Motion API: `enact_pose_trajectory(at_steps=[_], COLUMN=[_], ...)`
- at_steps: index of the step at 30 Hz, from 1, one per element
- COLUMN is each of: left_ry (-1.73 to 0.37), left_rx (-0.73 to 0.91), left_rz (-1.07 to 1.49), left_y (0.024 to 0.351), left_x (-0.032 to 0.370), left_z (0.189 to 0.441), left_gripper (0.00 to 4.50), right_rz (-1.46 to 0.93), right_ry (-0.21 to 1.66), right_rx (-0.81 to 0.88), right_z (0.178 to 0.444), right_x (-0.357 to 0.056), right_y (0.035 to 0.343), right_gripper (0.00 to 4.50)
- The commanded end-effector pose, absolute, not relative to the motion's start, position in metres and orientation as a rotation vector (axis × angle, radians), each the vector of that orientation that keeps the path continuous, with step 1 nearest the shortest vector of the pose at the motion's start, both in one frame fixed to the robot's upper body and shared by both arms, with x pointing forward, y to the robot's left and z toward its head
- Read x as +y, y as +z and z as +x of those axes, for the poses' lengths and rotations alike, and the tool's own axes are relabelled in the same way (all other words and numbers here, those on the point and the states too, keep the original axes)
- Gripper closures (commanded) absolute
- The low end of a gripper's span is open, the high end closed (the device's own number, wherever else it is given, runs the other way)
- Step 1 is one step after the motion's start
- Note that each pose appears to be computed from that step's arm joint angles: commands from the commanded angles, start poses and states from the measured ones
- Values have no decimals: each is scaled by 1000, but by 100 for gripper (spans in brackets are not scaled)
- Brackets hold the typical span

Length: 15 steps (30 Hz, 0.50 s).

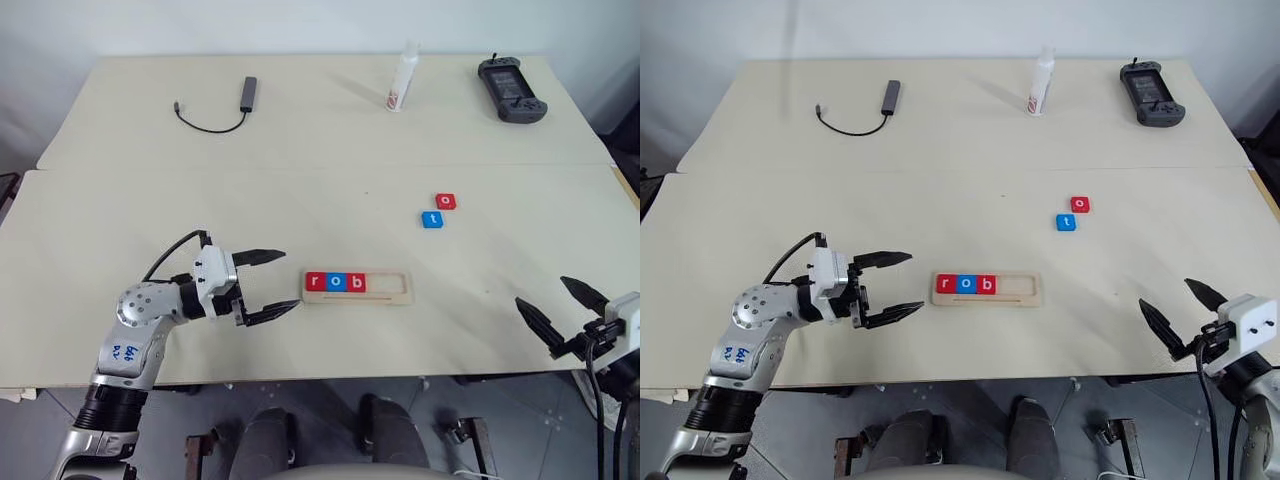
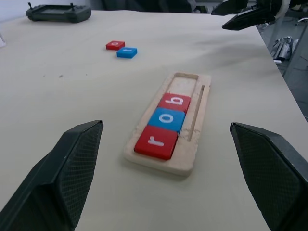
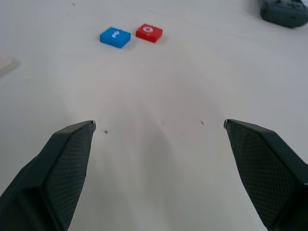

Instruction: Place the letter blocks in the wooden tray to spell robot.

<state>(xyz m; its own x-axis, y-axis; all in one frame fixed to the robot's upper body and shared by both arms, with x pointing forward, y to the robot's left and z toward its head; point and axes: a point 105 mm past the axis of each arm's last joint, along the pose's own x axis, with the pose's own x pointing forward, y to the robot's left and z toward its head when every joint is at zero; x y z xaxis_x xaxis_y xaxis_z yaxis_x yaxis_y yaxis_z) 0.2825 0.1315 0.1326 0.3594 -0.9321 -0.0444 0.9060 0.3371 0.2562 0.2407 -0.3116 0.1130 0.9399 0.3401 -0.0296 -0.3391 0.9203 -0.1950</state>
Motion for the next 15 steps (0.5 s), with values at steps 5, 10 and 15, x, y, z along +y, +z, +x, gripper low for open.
enact_pose_trajectory(at_steps=[5, 10, 15], left_ry=[-1177, -1171, -1165], left_rx=[-151, -159, -153], left_rz=[250, 251, 256], left_y=[142, 143, 140], left_x=[131, 127, 124], left_z=[282, 281, 280], left_gripper=[0, 0, 0], right_rz=[-159, -174, -145], right_ry=[446, 363, 329], right_rx=[104, 177, 232], right_z=[298, 349, 371], right_x=[-275, -269, -254], right_y=[142, 175, 193], right_gripper=[1, 1, 1])
